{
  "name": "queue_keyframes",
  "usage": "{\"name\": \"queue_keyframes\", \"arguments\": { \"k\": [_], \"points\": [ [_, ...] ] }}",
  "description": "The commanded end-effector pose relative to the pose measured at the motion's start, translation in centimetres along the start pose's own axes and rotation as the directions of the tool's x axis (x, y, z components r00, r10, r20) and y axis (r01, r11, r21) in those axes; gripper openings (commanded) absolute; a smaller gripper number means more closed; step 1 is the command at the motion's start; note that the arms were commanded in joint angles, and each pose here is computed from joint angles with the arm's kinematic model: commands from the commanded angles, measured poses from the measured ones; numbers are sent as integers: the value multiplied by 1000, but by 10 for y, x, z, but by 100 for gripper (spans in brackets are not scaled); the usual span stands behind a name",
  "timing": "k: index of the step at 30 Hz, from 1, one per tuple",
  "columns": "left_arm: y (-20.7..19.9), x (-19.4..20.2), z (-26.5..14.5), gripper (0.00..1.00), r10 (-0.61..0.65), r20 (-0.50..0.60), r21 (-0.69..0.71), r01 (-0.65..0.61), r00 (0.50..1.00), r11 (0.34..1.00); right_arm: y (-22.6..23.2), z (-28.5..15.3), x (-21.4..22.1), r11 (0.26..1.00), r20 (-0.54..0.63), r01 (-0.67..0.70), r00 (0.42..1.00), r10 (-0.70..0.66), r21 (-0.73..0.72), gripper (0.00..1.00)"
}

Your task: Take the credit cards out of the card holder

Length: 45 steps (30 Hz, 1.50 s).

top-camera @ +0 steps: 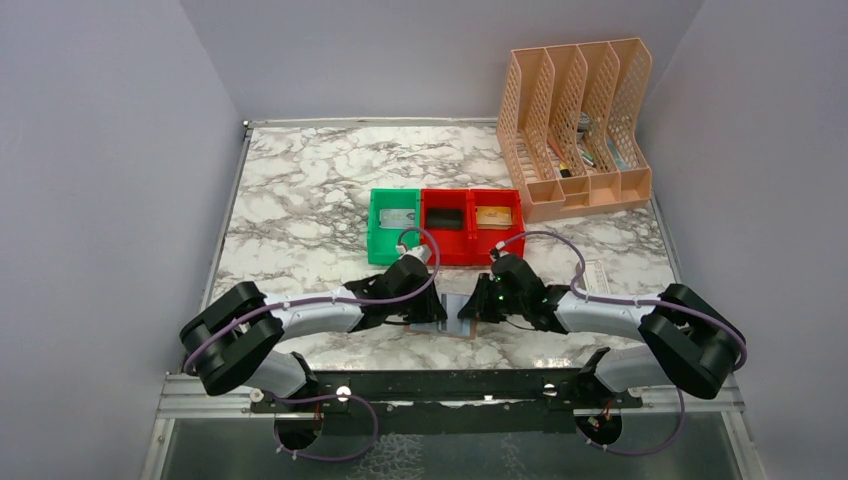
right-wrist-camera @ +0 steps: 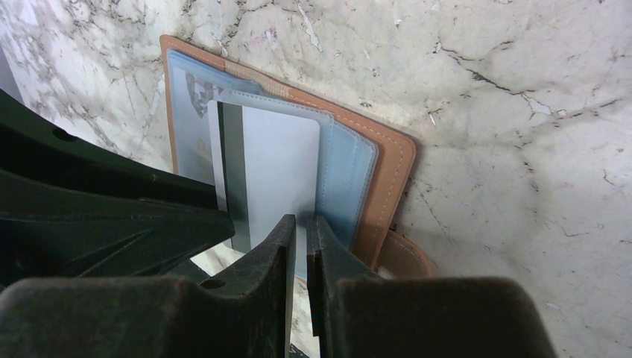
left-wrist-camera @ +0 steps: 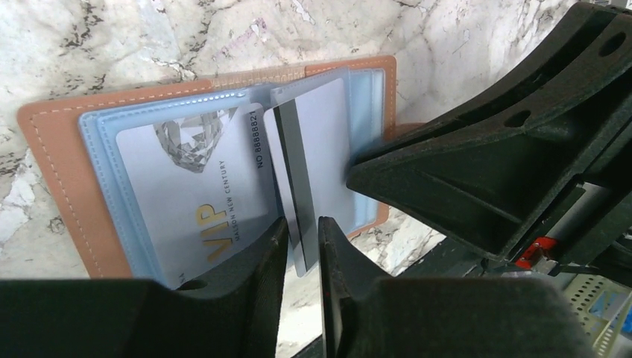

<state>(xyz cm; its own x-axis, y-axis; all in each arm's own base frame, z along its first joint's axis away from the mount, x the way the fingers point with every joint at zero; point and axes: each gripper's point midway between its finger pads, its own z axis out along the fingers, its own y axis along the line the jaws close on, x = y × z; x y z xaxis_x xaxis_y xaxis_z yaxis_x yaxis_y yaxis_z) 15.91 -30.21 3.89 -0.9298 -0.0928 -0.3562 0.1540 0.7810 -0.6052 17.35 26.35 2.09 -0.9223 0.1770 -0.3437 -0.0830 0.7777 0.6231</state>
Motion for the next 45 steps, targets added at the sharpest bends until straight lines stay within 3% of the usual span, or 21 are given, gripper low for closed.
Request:
{"name": "queue_keyframes", "arguments": {
  "k": [1, 12, 27, 33, 38, 45],
  "points": [
    [-12, 0, 0, 21, -24, -1, 59, 24, 1000, 998, -38, 0, 16, 991, -23, -6, 1000, 10, 134, 13],
    [-4, -10, -12, 0, -27, 57, 7, 26, 998, 1000, -40, 0, 15, 990, -19, -1, 1000, 4, 142, 13],
    [8, -25, -30, 0, 4, 116, -77, 5, 993, 997, -30, 0, 9, 994, -13, 37, 999, -36, 106, 13],
    [11, -38, -47, 0, 55, 178, -118, -34, 982, 992, 26, -20, -17, 984, 82, 146, 987, -139, -99, 30],
    [7, -47, -61, 0, 71, 224, -103, -49, 972, 993, 51, -38, -37, 972, 170, 173, 975, -146, -156, 44],
    [4, -53, -74, 0, 78, 257, -86, -57, 963, 995, 57, -48, -51, 974, 238, 152, 965, -110, -165, 49]
  ]
}}
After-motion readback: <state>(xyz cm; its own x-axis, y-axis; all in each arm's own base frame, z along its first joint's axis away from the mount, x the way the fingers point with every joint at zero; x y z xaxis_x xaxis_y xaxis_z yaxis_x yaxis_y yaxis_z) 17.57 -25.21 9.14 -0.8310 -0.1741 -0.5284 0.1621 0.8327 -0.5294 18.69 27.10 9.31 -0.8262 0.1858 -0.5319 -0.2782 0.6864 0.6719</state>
